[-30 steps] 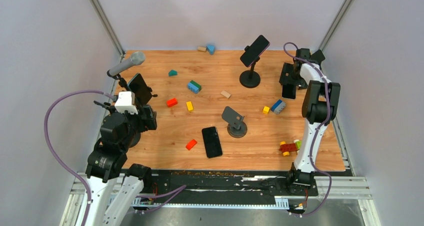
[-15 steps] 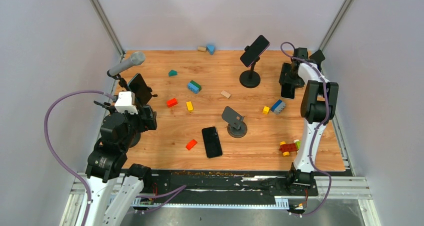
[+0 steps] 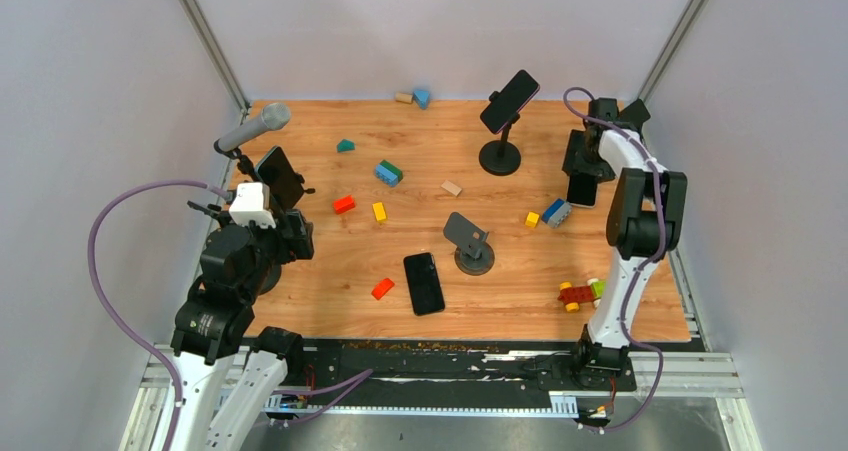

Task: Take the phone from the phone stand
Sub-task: Pick up the phone at the center of the board, then place the phone at the center of the board.

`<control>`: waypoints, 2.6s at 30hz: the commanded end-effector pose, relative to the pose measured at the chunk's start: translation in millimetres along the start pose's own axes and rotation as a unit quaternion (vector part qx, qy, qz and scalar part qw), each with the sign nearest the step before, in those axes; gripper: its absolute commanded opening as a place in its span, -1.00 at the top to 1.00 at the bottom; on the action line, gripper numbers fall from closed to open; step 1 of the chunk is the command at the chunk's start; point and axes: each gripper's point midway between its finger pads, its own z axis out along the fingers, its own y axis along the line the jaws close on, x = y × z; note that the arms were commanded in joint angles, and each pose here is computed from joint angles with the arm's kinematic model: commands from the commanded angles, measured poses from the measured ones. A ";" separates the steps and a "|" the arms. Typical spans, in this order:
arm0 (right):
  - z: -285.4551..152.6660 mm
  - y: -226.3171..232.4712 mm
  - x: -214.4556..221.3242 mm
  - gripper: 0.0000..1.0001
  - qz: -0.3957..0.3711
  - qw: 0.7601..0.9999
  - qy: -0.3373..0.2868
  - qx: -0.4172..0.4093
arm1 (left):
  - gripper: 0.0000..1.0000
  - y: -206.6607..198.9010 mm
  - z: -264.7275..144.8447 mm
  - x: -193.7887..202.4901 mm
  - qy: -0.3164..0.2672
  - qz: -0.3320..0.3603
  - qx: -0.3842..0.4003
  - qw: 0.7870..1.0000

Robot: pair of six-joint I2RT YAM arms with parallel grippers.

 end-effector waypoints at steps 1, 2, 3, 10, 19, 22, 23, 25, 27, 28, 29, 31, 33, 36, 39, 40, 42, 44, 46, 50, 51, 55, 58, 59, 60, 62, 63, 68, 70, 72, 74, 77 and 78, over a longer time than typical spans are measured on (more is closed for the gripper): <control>-79.8 -20.1 -53.3 1.00 0.046 0.990 -0.129 0.025 | -1.00 0.8 -1.0 -9.7 -0.021 0.002 0.000 1.000; -85.4 -22.6 -49.1 1.00 0.051 0.989 -0.136 0.027 | -1.00 0.8 -1.0 -9.7 -0.021 0.002 -0.001 1.000; -93.3 -24.2 -48.7 1.00 0.057 0.987 -0.147 0.025 | -1.00 0.7 -1.1 -9.5 -0.021 0.002 0.000 1.000; -137.0 -14.8 -27.5 1.00 0.090 0.979 -0.180 -0.032 | -1.00 0.7 -1.3 -10.1 -0.023 0.002 0.000 1.000; -186.6 60.5 49.7 1.00 0.037 0.972 -0.180 -0.146 | -1.00 0.6 -0.1 -9.2 -0.019 0.003 0.000 1.000; -213.9 88.2 75.6 1.00 0.013 0.963 -0.189 -0.194 | -1.00 0.9 0.4 -9.1 -0.018 0.003 -0.001 1.000; -220.2 97.9 85.7 1.00 0.002 0.960 -0.189 -0.206 | -1.00 0.9 0.7 -9.0 -0.017 0.003 -0.002 1.000; -233.7 116.0 106.0 1.00 -0.022 0.954 -0.186 -0.235 | -1.00 1.5 0.8 -8.7 -0.017 0.003 -0.004 1.000; -250.2 133.9 125.0 1.00 -0.048 0.944 -0.187 -0.267 | -1.00 2.8 0.6 -8.5 -0.017 0.002 -0.007 1.000; -262.1 147.4 137.2 1.00 -0.070 0.936 -0.187 -0.291 | -1.00 3.3 0.5 -8.3 -0.017 0.002 -0.009 1.000; -274.3 158.0 145.7 1.00 -0.085 0.928 -0.190 -0.310 | -1.00 3.9 0.1 -8.8 -0.018 0.001 -0.010 1.000; -299.0 180.0 160.7 1.00 -0.113 0.908 -0.190 -0.355 | -1.00 4.2 -0.3 -9.2 -0.019 0.000 -0.011 1.000; -320.2 203.1 176.8 1.00 -0.142 0.891 -0.181 -0.392 | -1.00 4.6 0.2 -8.8 -0.018 0.001 -0.012 1.000; -340.8 240.3 206.4 1.00 -0.182 0.868 -0.152 -0.436 | -1.00 5.0 0.5 -8.5 -0.016 0.001 -0.014 1.000; -349.8 275.2 234.9 1.00 -0.207 0.849 -0.115 -0.473 | -1.00 5.7 0.5 -8.3 -0.016 0.001 -0.016 1.000; -346.2 284.3 244.5 1.00 -0.217 0.848 -0.103 -0.472 | -1.00 6.0 0.3 -8.5 -0.017 0.000 -0.016 1.000; -340.5 302.8 260.4 1.00 -0.237 0.848 -0.088 -0.466 | -1.00 6.3 0.2 -8.4 -0.017 0.000 -0.017 1.000; -333.0 317.4 272.6 1.00 -0.256 0.852 -0.078 -0.450 | -1.00 6.5 0.3 -8.0 -0.016 0.000 -0.018 1.000; -318.1 324.2 278.3 1.00 -0.257 0.864 -0.066 -0.428 | -1.00 6.5 0.3 -8.3 -0.016 0.000 -0.018 1.000; -282.2 324.9 279.4 1.00 -0.272 0.889 -0.063 -0.362 | -1.00 5.9 0.1 -8.6 -0.017 0.000 -0.016 1.000; -273.7 323.0 278.1 1.00 -0.282 0.894 -0.065 -0.341 | -1.00 5.8 0.3 -8.4 -0.017 0.001 -0.016 1.000; -246.2 313.8 259.3 0.99 -0.313 0.910 -0.091 -0.256 | -1.00 5.5 0.3 -8.5 -0.016 0.001 -0.015 1.000; -231.2 306.6 247.1 0.99 -0.318 0.917 -0.092 -0.222 | -1.00 5.6 0.1 -8.6 -0.017 0.001 -0.015 1.000; -227.0 304.3 243.1 0.99 -0.318 0.919 -0.092 -0.214 | -1.00 6.0 0.1 -8.6 -0.017 0.000 -0.016 1.000; -222.4 301.3 239.7 0.99 -0.318 0.921 -0.090 -0.206 | -1.00 5.7 0.0 -8.8 -0.018 0.000 -0.016 1.000; -214.6 296.2 234.5 0.99 -0.315 0.925 -0.086 -0.196 | -1.00 6.1 -0.4 -9.0 -0.018 0.000 -0.016 1.000; -211.1 293.5 232.8 0.99 -0.315 0.926 -0.084 -0.191 | -1.00 6.0 -0.5 -9.0 -0.018 0.000 -0.016 1.000; -194.3 274.3 222.4 0.99 -0.310 0.933 -0.079 -0.162 | -1.00 6.5 -0.3 -9.0 -0.019 0.000 -0.017 1.000; -188.6 266.7 219.5 0.99 -0.307 0.936 -0.076 -0.153 | -1.00 6.5 -0.4 -8.7 -0.018 0.000 -0.017 1.000; -183.9 261.5 217.5 0.99 -0.306 0.938 -0.073 -0.146 | -1.00 6.3 -0.6 -8.9 -0.019 0.000 -0.017 1.000; -179.8 258.5 215.5 0.98 -0.308 0.938 -0.071 -0.141 | -1.00 6.5 -0.6 -8.7 -0.019 0.000 -0.017 1.000; -174.3 256.2 214.2 0.98 -0.313 0.938 -0.069 -0.134 | -1.00 6.4 -0.9 -9.5 -0.020 -0.001 -0.017 1.000; -172.3 255.8 214.2 0.98 -0.312 0.938 -0.066 -0.133 | -1.00 6.4 -0.8 -9.3 -0.020 -0.001 -0.017 1.000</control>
